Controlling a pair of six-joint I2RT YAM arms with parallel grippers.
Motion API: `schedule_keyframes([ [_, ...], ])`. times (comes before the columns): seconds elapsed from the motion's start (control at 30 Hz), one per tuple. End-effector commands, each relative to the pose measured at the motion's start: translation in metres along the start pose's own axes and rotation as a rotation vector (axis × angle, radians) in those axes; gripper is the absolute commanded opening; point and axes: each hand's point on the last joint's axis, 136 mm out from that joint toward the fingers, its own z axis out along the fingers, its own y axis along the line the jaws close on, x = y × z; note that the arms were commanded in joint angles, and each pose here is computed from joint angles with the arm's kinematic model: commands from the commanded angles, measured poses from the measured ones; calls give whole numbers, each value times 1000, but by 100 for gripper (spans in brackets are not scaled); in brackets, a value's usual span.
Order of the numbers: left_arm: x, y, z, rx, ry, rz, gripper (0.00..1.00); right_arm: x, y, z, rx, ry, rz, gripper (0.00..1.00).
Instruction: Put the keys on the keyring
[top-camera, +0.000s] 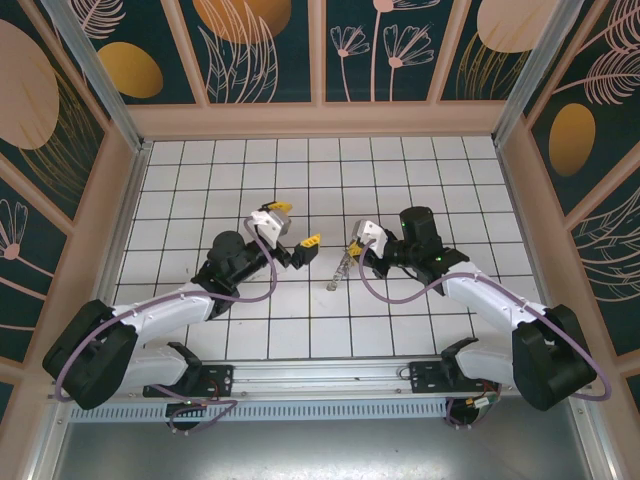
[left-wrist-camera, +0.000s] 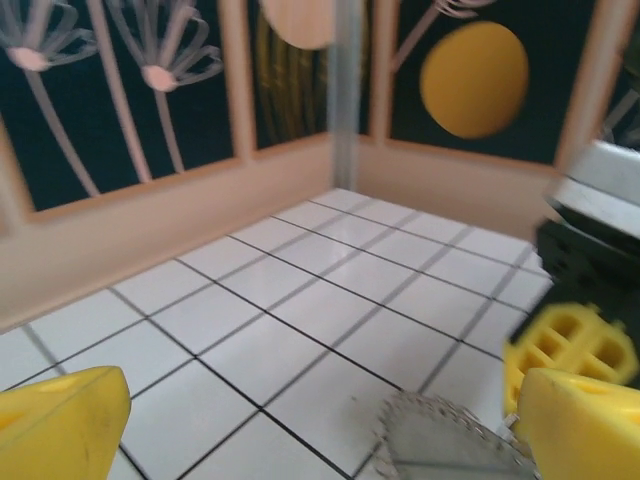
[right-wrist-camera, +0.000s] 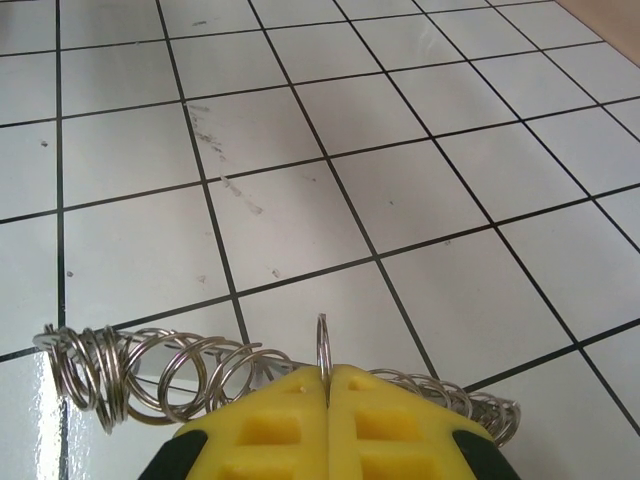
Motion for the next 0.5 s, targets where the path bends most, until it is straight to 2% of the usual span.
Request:
schedule_keyframes([
  [0.0,-10,40,-7,-237,-51,-181,99,-16,0,-1,13,-62,-37,0],
  [0.03,-6,39,-3,-225,-19,-178,99,-16,0,-1,13,-64,-40,0],
  [0.13,3,5,8,-24,54,-99,96,-17,1,-1,8,-63,-47,0],
  [0.17,5,2,11,-3,68,-106,92,-16,1,-1,7,-62,-50,0],
  [0.2,9,-2,15,24,93,-101,84,-15,2,0,6,-58,-52,0],
  [0.3,17,-20,23,140,148,-60,71,-14,3,-1,3,-51,-59,0],
  [0.4,29,-31,32,225,235,-15,53,-12,5,0,-5,-48,-62,0],
  [0.47,38,-35,37,263,278,9,49,-11,4,0,-3,-46,-63,0],
])
